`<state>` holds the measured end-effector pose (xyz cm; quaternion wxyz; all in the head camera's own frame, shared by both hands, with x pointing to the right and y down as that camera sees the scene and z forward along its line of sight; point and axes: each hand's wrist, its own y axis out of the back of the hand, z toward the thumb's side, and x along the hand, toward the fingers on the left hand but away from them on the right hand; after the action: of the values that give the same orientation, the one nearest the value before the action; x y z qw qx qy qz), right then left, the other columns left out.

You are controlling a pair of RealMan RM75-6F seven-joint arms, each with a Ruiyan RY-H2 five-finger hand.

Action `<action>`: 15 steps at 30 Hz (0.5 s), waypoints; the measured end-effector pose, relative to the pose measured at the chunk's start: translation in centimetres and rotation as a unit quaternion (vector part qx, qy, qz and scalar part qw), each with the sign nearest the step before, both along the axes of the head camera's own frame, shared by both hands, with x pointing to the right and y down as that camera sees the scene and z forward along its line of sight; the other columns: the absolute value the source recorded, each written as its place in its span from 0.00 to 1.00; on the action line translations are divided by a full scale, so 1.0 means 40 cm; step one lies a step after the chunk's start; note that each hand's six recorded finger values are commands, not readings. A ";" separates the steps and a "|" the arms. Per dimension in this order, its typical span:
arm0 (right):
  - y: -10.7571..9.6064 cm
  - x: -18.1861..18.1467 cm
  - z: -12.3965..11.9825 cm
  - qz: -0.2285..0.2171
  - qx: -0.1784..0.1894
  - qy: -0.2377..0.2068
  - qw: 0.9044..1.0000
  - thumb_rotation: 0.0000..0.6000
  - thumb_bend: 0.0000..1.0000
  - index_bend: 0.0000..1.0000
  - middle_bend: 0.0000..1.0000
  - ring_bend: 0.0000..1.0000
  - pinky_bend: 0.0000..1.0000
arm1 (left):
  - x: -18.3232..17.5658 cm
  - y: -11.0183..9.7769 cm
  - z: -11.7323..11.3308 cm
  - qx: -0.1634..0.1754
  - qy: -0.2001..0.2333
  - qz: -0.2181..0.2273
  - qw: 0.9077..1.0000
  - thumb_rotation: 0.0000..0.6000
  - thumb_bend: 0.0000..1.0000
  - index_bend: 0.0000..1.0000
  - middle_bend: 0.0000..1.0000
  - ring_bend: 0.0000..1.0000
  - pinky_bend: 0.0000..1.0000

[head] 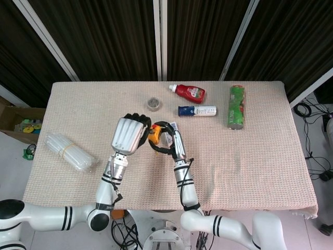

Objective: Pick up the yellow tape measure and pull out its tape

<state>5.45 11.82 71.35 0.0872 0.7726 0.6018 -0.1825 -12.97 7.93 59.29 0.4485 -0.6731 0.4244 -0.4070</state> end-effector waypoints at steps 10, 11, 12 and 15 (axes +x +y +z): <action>-0.001 0.012 0.003 0.002 0.000 0.005 1.000 1.00 0.30 0.72 0.62 0.53 0.29 | -0.013 -0.003 -0.017 0.000 0.034 -0.016 0.999 1.00 0.57 0.59 0.57 0.51 0.58; 0.001 0.012 0.003 0.001 -0.001 0.006 1.000 1.00 0.30 0.72 0.62 0.53 0.29 | -0.017 -0.005 -0.019 0.001 0.040 -0.021 0.999 1.00 0.57 0.59 0.57 0.51 0.58; 0.003 0.012 0.004 0.000 -0.001 0.008 1.000 1.00 0.30 0.72 0.62 0.53 0.29 | -0.021 -0.007 -0.021 0.002 0.045 -0.025 0.999 1.00 0.57 0.59 0.57 0.51 0.58; 0.008 0.015 0.007 -0.001 -0.002 0.010 1.000 1.00 0.30 0.72 0.62 0.53 0.29 | -0.038 -0.014 -0.030 0.012 0.053 -0.039 0.998 1.00 0.57 0.59 0.57 0.51 0.58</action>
<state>6.05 12.14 71.62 0.0827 0.7711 0.6014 -0.1921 -14.50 7.38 58.09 0.4169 -0.6716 0.4781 -0.3828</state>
